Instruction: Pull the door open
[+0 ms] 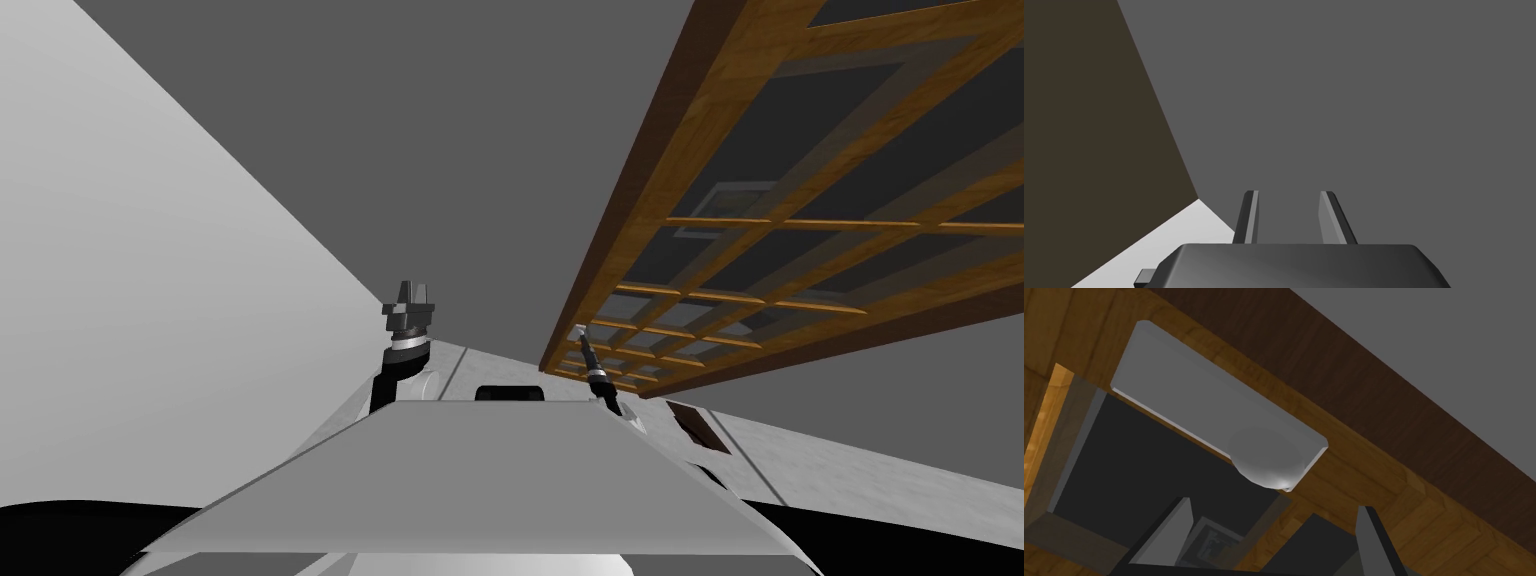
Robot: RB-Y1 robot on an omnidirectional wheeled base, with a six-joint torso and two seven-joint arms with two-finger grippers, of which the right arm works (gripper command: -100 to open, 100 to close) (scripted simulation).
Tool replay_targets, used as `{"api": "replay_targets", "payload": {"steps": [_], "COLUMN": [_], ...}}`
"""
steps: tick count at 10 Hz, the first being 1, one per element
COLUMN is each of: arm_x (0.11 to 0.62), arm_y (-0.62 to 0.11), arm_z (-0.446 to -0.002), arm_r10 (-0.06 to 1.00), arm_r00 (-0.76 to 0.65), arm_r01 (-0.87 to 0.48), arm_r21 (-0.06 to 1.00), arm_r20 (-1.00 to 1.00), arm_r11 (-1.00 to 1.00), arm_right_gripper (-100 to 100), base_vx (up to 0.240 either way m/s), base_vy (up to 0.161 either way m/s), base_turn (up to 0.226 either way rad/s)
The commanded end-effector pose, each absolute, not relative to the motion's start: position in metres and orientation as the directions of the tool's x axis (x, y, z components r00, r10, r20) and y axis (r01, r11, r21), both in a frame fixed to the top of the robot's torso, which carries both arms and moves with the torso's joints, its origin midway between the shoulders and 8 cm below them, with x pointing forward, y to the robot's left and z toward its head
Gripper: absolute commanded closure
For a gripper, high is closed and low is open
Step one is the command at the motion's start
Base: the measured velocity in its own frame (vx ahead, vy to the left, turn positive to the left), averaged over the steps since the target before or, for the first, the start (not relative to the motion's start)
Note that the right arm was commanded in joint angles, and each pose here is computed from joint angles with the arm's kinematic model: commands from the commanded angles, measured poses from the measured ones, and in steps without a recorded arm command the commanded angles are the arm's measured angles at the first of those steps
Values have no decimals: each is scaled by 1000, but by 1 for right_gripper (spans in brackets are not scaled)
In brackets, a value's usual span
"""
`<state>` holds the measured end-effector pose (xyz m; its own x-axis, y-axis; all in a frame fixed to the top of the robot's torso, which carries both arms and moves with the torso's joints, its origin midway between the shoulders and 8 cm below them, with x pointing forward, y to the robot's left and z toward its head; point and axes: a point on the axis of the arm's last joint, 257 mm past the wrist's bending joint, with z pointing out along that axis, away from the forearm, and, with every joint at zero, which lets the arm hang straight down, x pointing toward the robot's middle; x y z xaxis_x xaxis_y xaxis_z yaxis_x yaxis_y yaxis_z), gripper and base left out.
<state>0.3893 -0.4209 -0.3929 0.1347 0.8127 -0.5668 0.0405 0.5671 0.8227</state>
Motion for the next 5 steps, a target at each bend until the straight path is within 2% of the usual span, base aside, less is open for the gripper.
{"api": "replay_targets", "payload": {"steps": [1,5], "arm_x": [389,384], "arm_y": [-422,-427], "arm_z": [-393,-394], "arm_r10": [792,708], "arm_r00": [133,124], "arm_r01": [46,69], "arm_r21": [802,718], "arm_r20": [-596,-695], "arm_r11": [595,693], "arm_right_gripper": [-100,-100], "base_vx": [-15,-16], "base_vy": [20,23], "base_turn": [-7,-9]}}
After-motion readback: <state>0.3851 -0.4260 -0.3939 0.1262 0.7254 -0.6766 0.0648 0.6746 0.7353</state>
